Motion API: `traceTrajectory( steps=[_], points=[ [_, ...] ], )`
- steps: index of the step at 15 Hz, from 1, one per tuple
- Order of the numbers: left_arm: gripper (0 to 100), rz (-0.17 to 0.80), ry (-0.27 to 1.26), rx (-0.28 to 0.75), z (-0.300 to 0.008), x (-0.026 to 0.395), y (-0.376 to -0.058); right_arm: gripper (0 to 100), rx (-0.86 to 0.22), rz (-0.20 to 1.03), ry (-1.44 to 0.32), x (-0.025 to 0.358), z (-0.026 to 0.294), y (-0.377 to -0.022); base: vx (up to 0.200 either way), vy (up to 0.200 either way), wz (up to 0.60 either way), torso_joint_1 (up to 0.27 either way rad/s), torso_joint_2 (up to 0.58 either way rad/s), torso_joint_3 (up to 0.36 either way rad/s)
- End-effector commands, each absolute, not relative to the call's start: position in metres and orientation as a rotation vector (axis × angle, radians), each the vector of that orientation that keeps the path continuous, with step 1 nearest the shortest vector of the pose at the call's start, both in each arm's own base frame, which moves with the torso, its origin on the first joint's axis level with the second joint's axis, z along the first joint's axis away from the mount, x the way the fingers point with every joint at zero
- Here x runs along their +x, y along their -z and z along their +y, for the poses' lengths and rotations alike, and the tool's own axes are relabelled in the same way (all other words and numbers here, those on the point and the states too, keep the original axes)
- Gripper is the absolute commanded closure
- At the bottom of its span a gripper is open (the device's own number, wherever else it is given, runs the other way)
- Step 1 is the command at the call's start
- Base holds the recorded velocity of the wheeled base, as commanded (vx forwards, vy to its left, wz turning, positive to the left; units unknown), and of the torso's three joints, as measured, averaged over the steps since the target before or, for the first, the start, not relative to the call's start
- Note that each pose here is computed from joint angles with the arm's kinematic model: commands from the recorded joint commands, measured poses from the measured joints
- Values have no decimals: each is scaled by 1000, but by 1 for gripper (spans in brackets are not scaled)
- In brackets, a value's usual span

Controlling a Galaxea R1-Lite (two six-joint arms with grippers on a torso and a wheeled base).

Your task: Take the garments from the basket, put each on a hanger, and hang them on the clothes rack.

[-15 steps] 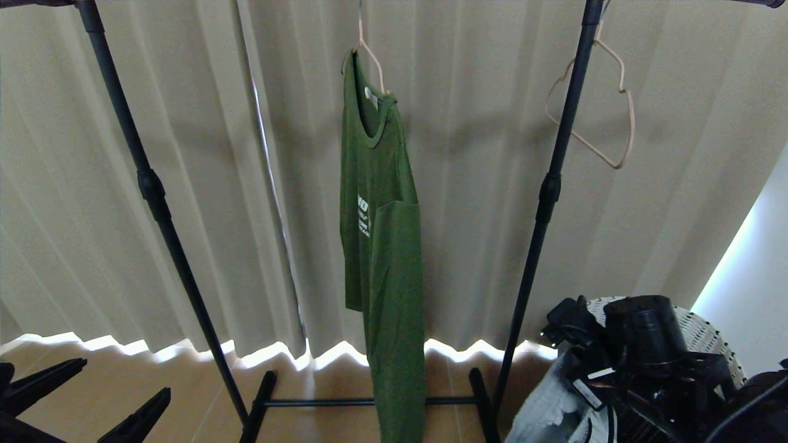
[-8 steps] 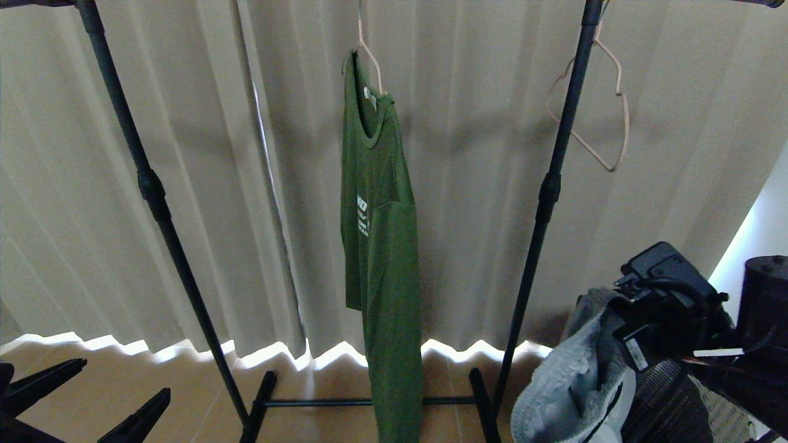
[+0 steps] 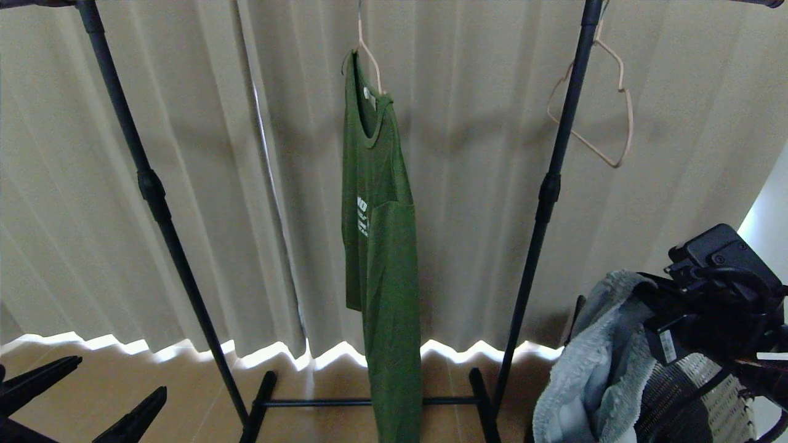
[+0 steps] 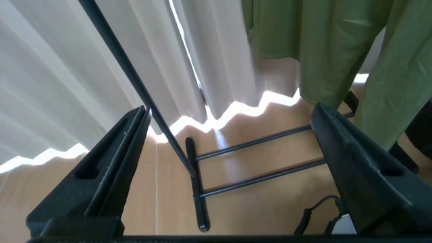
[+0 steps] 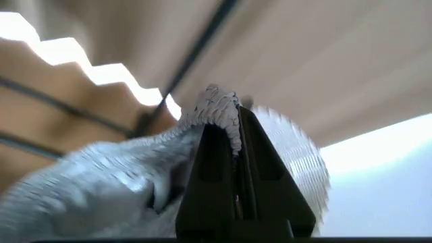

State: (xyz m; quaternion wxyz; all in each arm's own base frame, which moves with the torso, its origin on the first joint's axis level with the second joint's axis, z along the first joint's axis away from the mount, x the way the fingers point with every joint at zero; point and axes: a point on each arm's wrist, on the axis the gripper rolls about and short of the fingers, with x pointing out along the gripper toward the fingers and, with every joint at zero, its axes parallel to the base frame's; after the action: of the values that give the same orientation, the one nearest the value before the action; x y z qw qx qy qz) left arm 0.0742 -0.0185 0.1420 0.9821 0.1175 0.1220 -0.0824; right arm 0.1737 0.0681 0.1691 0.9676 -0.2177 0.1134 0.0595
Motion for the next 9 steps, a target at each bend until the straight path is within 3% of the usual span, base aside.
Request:
traceTrajectory(
  steps=[1,5,9],
  points=[
    [0,240,165,235,-18,74,-142,100,-439,227,-115,174,67,-170,-200,0,0,2,2,2],
    [0,243,165,237,-18,73,-142,100,-439,233,-108,174,65,-169,-200,0,0,1,6,2],
    [0,243,168,237,-18,73,-141,100,-438,230,-107,174,65,-170,0,0,0,0,0,0]
  ],
)
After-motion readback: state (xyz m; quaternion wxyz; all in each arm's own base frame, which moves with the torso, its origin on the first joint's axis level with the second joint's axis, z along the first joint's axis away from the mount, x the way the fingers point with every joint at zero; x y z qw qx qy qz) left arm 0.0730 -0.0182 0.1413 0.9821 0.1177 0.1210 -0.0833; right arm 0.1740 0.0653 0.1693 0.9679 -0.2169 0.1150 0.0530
